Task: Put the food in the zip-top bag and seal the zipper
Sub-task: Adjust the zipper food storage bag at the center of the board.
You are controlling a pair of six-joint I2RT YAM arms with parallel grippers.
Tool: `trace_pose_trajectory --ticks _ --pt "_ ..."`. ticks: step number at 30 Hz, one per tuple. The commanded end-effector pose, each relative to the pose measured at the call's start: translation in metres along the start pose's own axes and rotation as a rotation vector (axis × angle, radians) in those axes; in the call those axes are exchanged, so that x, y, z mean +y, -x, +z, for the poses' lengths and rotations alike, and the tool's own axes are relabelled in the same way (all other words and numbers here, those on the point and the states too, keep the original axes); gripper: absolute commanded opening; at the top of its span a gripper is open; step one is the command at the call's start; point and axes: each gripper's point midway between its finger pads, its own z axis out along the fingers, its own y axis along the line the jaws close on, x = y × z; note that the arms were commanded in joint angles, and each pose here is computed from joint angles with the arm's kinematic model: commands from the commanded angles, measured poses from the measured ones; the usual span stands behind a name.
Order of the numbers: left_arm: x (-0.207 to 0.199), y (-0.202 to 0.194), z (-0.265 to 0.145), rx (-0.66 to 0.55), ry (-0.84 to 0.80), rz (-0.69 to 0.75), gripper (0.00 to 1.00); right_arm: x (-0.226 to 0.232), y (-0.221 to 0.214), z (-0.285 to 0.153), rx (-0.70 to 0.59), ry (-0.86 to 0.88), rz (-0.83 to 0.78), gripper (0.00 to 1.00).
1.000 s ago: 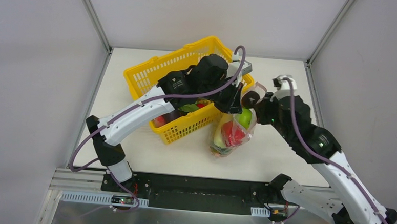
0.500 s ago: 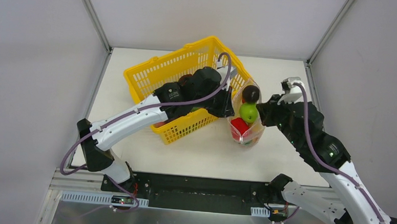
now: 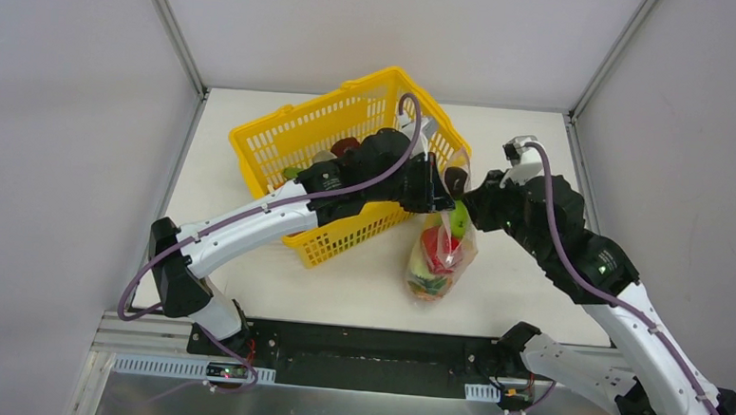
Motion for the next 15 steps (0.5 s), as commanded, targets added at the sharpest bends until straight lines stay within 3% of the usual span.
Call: trace_pose_trajectory --ticks 1,6,10,13,15 --pt "-0.039 0.032 -0.021 -0.119 -0.104 -0.085 0.00 0.026 0.021 -0.015 -0.042 0.135 0.019 0.13" --pt "-0.022 0.027 -0.011 -0.137 -0.054 -0.141 0.00 0.020 0.008 -0.006 0.012 0.094 0.034 0.28" --pt "-0.019 0.027 -0.004 -0.147 -0.050 -0.148 0.00 0.012 0.003 -0.014 0.048 0.046 0.078 0.52" --pt "-0.012 0.027 -0.002 -0.153 -0.022 -0.147 0.00 0.008 0.023 -0.042 -0.028 0.045 0.115 0.69" --pt "-0.009 0.028 0.000 -0.166 -0.013 -0.153 0.00 0.007 0.035 -0.065 -0.075 0.069 0.138 0.75"
